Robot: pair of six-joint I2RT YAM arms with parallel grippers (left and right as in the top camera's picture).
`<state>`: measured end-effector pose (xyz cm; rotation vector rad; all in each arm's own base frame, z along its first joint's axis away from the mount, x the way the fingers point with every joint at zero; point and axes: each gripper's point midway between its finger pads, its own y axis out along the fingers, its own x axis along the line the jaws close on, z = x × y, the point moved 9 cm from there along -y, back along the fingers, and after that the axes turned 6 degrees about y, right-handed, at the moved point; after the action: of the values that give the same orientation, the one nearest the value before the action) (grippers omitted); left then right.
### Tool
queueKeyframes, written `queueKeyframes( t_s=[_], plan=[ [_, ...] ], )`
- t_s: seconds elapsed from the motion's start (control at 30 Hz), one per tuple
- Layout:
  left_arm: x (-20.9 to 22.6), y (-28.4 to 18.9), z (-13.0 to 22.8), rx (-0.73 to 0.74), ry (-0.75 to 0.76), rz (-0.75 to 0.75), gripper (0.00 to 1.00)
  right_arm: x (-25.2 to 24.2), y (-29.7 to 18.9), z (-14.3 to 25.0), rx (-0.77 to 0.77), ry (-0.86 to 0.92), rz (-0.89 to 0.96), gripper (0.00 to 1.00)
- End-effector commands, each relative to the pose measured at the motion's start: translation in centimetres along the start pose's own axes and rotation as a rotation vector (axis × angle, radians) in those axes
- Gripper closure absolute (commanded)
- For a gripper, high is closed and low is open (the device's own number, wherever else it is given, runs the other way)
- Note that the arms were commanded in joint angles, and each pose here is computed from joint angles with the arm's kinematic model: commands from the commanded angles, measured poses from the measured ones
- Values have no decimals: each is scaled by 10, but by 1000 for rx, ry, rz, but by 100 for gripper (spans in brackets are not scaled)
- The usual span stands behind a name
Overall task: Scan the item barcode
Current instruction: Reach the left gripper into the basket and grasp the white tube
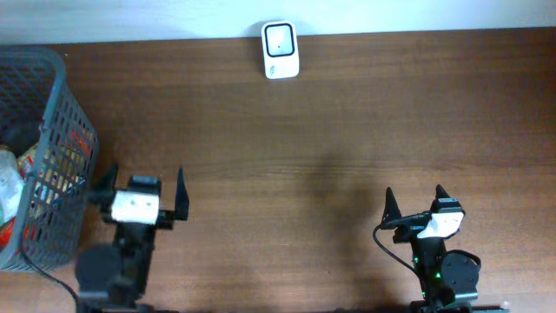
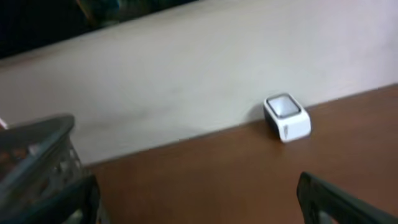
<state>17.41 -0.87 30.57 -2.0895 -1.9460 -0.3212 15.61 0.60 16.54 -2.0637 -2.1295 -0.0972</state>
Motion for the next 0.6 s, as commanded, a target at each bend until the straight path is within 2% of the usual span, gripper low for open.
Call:
queueKeyframes(
  t_s=[0.0,0.17,0.27,0.37,0.5,0.57],
  plan=[
    [13,22,-53,29,-17,84,1,-1,0,2,2,-6,6,1],
    [28,75,-100,224,-33,191,1,-1,0,2,2,-6,6,1],
    [31,113,-124,372,-65,324,1,-1,0,2,2,-6,6,1],
    [30,133,-135,428,-93,410,1,-1,0,2,2,-6,6,1],
    [29,152,-128,447,-84,413,1,-1,0,2,2,-6,6,1],
    [36,163,-127,437,-65,334,1,-1,0,2,2,-6,6,1]
  ],
)
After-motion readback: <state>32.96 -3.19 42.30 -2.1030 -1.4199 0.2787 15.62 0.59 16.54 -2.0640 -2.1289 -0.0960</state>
